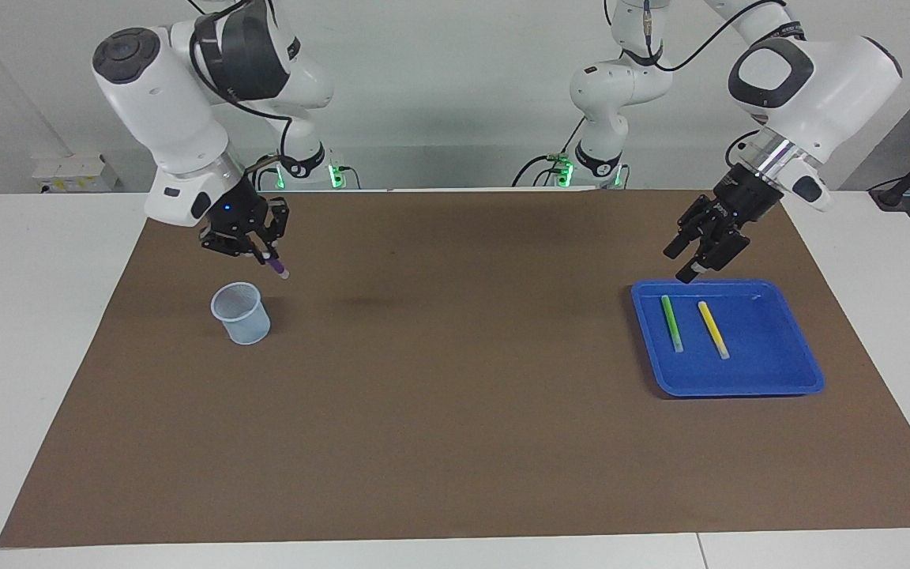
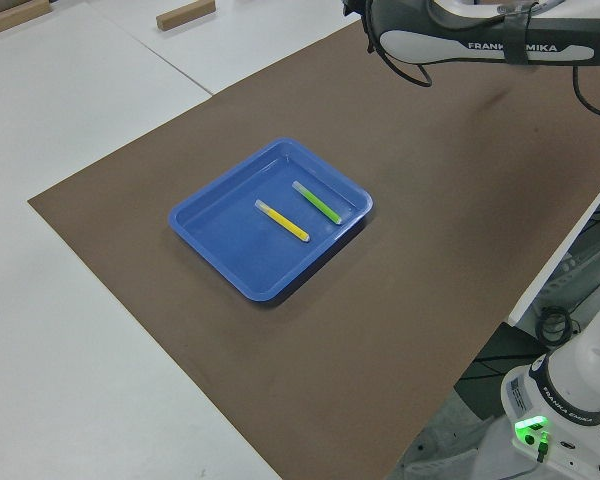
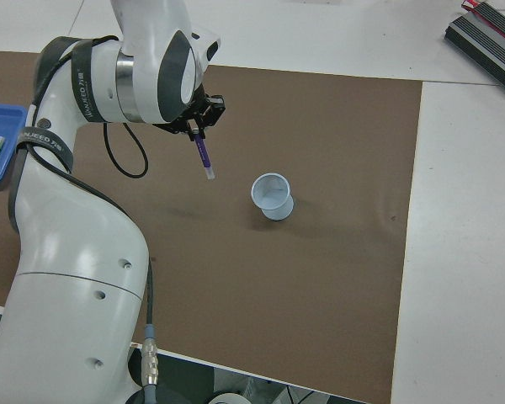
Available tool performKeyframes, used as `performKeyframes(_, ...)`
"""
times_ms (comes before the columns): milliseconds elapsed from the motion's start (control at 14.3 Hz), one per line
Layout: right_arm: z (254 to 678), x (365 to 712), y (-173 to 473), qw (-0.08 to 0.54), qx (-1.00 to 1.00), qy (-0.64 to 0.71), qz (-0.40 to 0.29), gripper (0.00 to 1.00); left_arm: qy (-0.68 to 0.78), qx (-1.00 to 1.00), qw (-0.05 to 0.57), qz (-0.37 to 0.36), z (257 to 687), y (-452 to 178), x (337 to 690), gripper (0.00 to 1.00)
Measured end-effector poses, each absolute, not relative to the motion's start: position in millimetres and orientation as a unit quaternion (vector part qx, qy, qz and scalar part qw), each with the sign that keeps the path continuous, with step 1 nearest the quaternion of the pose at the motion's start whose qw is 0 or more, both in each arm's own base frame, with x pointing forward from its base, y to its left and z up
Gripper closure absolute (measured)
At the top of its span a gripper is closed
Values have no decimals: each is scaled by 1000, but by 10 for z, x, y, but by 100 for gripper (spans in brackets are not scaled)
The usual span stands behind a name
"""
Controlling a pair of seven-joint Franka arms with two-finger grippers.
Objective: Right arm passes pens to left for tray arrangement
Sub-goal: 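Pull the purple pen from the cup with the right gripper, then bring the purple pen to the left gripper while the left gripper grasps it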
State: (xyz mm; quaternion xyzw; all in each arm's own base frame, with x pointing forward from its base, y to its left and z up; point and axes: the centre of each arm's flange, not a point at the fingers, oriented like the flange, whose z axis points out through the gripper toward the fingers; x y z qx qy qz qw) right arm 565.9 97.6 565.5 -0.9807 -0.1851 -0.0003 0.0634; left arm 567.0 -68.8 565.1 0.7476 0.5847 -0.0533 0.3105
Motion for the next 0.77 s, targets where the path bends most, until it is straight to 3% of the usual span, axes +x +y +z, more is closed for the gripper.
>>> performKeyframes(280,5806,5654,1598,164,-984,-59,-33,81,639,692,330,-65,5752,-1211,5652,20)
performKeyframes(769,5858,5624,2413,263,-957,94,-75,81,676,650,332,-103,5800,-1866,5503,20)
